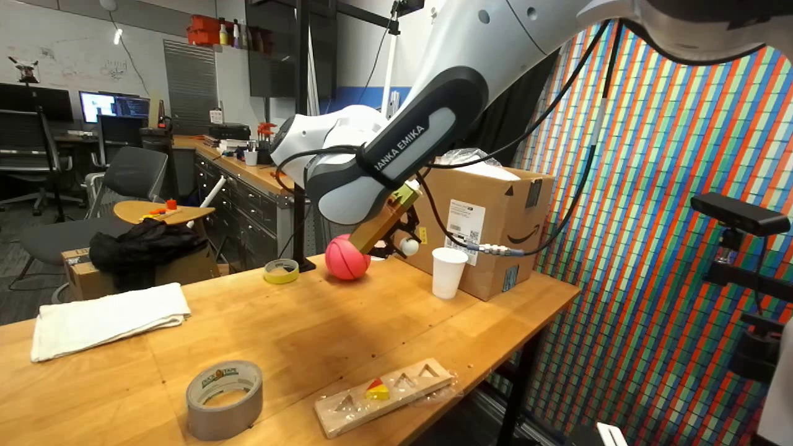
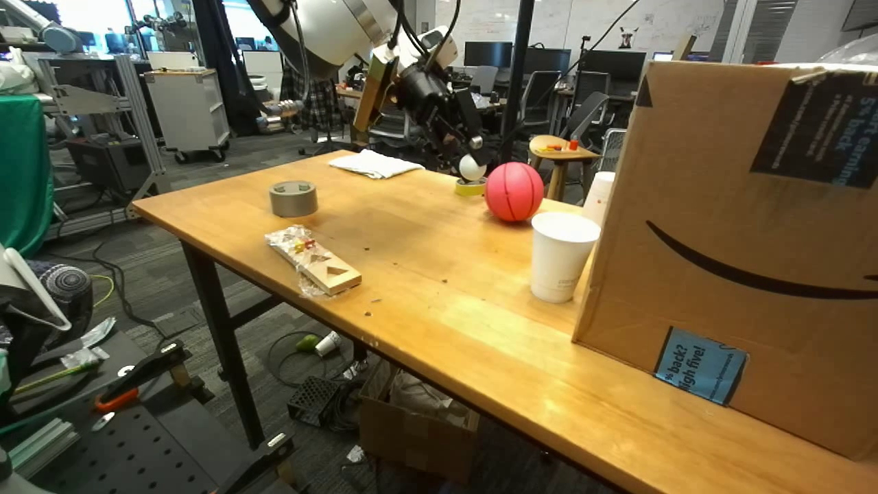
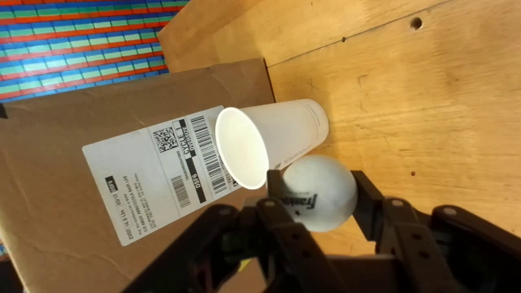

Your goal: Put the white ball in the cup, then put the red ball on the tape

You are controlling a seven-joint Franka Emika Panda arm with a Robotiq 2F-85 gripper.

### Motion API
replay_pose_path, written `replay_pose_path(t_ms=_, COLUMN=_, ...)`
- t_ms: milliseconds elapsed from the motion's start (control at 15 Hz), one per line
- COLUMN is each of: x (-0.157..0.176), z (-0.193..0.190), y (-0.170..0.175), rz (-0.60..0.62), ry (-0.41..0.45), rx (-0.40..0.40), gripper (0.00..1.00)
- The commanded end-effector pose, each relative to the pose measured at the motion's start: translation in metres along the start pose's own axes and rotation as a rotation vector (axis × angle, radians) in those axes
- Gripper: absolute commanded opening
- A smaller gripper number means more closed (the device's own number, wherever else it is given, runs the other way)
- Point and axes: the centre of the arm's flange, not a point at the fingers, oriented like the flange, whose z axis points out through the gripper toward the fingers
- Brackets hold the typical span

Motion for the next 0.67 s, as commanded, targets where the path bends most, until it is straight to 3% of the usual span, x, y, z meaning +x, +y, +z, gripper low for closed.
replay_pose_path(t_ms=0, x=0.011, z=0.012, y=0.017, rz=0.112, ry=-0.002, rx=-0.058, gripper=0.19)
replay_pose_path(t_ms=200, x=0.014, z=0.033, y=0.036, rz=0.186, ry=-0.036, rx=-0.072, gripper=0.19)
replay_pose_path(t_ms=600, x=0.024, z=0.053, y=0.059, rz=0.321, ry=-0.092, rx=-0.004, gripper=0.19)
